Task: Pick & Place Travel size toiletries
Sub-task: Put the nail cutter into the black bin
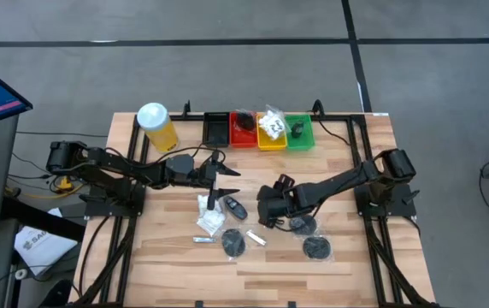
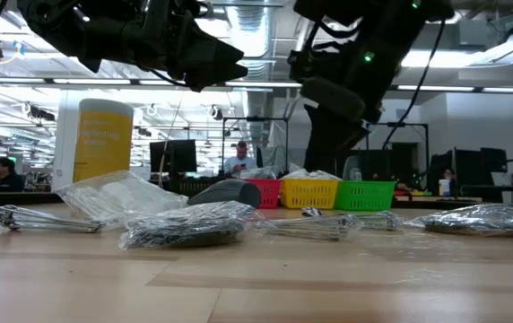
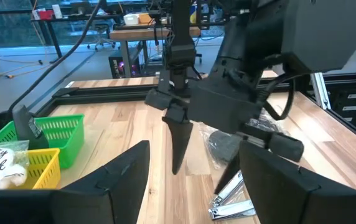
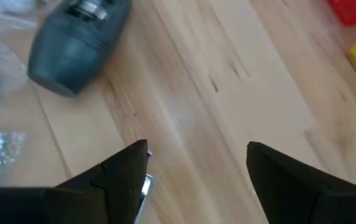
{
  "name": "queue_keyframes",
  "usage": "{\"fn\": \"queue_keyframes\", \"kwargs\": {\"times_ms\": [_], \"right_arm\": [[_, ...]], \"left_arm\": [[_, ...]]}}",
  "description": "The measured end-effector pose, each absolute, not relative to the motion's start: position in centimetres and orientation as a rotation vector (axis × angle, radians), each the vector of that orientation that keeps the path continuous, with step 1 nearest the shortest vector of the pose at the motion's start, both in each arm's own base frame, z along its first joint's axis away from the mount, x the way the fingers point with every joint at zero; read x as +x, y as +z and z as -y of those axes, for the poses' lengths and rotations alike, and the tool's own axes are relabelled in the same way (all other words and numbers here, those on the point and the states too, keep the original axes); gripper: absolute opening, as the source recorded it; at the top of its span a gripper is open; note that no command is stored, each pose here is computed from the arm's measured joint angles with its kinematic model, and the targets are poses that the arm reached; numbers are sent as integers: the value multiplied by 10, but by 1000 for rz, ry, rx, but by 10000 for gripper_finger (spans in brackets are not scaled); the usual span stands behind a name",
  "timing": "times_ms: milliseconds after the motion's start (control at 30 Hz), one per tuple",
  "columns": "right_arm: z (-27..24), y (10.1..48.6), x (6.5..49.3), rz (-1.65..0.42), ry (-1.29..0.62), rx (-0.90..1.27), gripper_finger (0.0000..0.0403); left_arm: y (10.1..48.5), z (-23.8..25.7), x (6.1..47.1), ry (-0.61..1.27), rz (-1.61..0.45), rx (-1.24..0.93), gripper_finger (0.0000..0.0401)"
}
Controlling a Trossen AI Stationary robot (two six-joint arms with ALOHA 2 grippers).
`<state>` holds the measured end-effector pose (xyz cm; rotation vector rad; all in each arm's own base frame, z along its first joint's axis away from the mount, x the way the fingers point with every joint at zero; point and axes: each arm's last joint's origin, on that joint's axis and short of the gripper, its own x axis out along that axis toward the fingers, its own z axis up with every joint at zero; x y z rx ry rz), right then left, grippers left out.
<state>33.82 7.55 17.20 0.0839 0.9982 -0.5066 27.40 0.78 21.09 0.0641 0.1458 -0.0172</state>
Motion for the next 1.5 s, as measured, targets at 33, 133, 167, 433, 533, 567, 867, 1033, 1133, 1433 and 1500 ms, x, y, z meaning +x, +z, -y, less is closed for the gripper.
{"fn": "queue_keyframes", "kwargs": {"times_ms": [33, 133, 167, 433, 533, 567, 867, 1033, 1133, 1433, 1500], "right_arm": [[-79, 170, 338, -984, -500, 92, 260], [-88, 169, 336, -972, -482, 99, 260], [-91, 170, 336, -965, -473, 100, 260], [-105, 171, 332, -904, -522, 139, 260], [-107, 169, 331, -883, -535, 164, 260], [-108, 167, 330, -876, -536, 165, 260], [-106, 151, 323, -849, -549, 222, 260], [-108, 148, 328, -817, -550, 267, 260], [-106, 137, 328, -850, -560, 256, 260], [-102, 114, 336, -889, -574, 278, 260], [-100, 110, 337, -898, -586, 278, 260]], "left_arm": [[211, -8, 274, -17, -146, 64, 237], [211, -8, 274, -15, -146, 64, 237], [211, -8, 274, -15, -146, 64, 237], [211, -8, 274, -15, -146, 64, 237], [211, -8, 274, -15, -146, 64, 237], [211, -8, 274, -15, -145, 64, 237], [211, -8, 274, -15, -146, 64, 237], [211, -8, 274, -15, -145, 64, 237], [211, -8, 274, -15, -145, 64, 237], [211, -8, 274, -15, -145, 64, 237], [211, -8, 274, -15, -144, 64, 237]]}}
